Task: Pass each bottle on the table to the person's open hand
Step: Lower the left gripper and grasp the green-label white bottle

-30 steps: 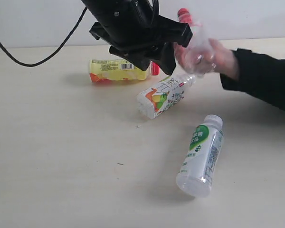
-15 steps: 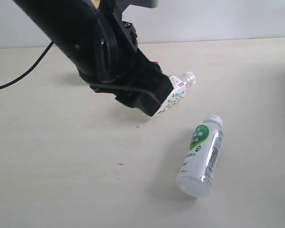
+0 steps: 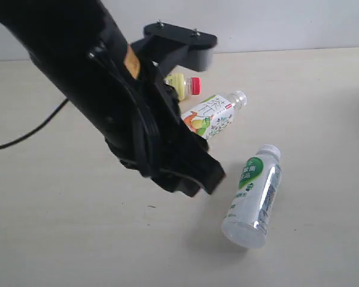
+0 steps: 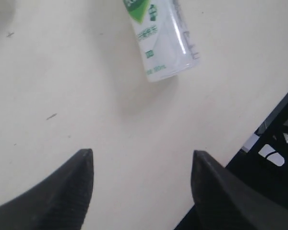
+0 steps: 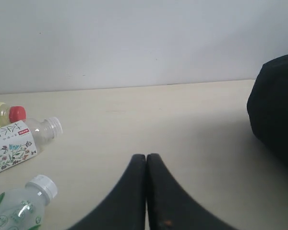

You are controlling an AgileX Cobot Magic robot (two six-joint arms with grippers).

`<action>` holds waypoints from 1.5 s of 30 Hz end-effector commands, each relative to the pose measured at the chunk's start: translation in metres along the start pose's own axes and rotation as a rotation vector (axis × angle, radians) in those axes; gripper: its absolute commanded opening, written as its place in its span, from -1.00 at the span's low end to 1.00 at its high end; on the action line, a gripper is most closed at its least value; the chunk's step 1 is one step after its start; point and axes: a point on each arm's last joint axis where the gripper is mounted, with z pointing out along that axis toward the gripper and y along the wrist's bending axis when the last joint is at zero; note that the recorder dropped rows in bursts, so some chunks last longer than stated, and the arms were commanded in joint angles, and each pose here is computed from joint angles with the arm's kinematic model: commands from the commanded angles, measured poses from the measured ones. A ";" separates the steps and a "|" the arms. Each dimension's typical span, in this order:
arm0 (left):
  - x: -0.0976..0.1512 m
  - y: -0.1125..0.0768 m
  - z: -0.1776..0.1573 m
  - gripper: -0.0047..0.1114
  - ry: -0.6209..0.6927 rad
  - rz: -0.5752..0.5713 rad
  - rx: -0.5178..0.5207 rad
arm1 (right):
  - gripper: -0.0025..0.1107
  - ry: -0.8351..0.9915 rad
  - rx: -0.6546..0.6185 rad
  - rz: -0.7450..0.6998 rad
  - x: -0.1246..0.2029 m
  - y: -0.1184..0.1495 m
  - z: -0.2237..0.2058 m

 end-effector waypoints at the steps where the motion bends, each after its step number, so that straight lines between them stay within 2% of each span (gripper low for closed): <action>1: -0.006 -0.021 0.031 0.09 -0.016 -0.011 0.018 | -0.95 -0.007 0.005 0.001 0.001 0.000 0.000; 6: -0.018 -0.031 0.063 0.09 0.040 -0.017 0.015 | -0.95 -0.007 0.005 0.001 0.001 0.000 0.000; 16: -0.066 -0.047 0.096 0.09 0.045 0.009 0.019 | -0.95 -0.007 0.005 0.001 0.001 0.000 0.000; 20: -0.077 -0.041 0.113 0.09 0.093 -0.001 -0.072 | -0.95 -0.009 0.005 0.001 0.001 0.000 0.000; 24: -0.082 -0.038 0.129 0.09 0.120 -0.003 -0.113 | -0.95 -0.009 0.005 0.001 0.001 0.000 0.000; 29: -0.089 -0.036 0.140 0.10 0.074 0.000 -0.130 | -0.95 -0.009 0.005 0.001 0.001 0.000 0.000; 36: -0.089 -0.030 0.151 0.47 0.077 0.009 -0.185 | -0.95 -0.009 0.005 0.001 0.001 0.000 0.000; 45: -0.089 -0.028 0.172 0.48 0.061 0.005 -0.175 | -0.95 -0.009 0.005 0.001 0.001 0.000 0.000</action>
